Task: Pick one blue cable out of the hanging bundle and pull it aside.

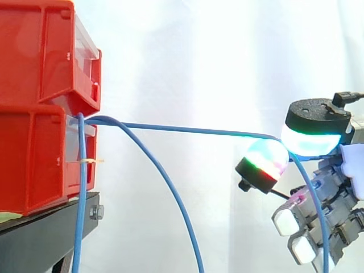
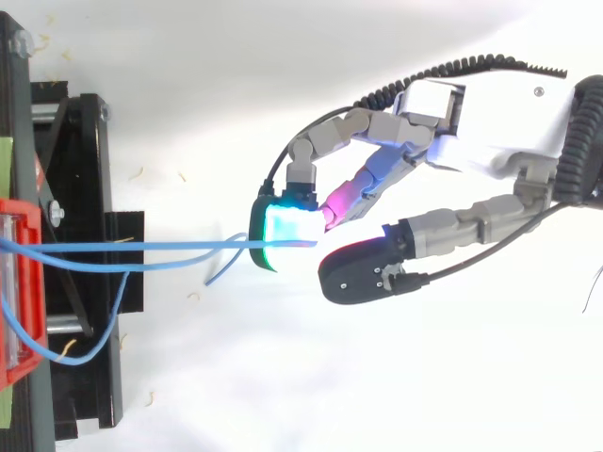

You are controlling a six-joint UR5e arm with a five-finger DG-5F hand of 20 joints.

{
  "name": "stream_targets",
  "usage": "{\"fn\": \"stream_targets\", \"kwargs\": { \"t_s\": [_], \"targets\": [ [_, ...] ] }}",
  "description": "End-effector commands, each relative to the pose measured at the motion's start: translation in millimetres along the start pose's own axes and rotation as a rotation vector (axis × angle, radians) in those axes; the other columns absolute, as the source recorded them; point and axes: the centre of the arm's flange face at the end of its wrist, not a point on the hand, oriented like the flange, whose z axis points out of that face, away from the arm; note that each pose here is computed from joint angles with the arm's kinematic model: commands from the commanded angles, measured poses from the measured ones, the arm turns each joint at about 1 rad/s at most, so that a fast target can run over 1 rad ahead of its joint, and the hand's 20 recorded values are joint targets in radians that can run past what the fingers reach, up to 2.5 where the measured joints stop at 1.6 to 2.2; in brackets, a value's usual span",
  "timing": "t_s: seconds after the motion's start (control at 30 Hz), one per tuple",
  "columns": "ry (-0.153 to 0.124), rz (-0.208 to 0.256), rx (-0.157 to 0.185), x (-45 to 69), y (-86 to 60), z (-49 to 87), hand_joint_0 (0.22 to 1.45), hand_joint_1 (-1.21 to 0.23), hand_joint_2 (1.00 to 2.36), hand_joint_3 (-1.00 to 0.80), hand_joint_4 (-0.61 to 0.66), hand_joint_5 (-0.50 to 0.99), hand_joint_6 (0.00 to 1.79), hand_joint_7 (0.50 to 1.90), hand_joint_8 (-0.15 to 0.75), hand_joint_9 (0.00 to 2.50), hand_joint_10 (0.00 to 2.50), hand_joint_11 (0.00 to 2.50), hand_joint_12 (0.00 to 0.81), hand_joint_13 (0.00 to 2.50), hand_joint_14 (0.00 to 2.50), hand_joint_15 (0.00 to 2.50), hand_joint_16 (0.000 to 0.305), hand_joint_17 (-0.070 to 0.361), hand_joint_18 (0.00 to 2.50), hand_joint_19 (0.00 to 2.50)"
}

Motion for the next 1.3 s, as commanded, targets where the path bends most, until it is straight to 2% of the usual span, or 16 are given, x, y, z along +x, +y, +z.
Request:
{"fn": "stream_targets", "kwargs": {
  "t_s": [0.0,1.27],
  "targets": [
    [0.001,0.0,0.0,0.6,0.1,0.0,0.49,-0.82,1.63,0.06,-0.25,-0.01,0.85,1.3,0.274,0.93,0.01,0.18,0.417,0.85,0.02,0.47,0.068,0.152,0.8,0.34],
    [-0.001,0.0,0.0,-0.5,0.0,0.0,0.49,-0.83,1.62,0.05,-0.24,-0.01,0.84,1.29,0.276,0.93,0.0,0.19,0.42,0.83,0.01,0.45,0.068,0.153,0.8,0.32]
  ]
}}
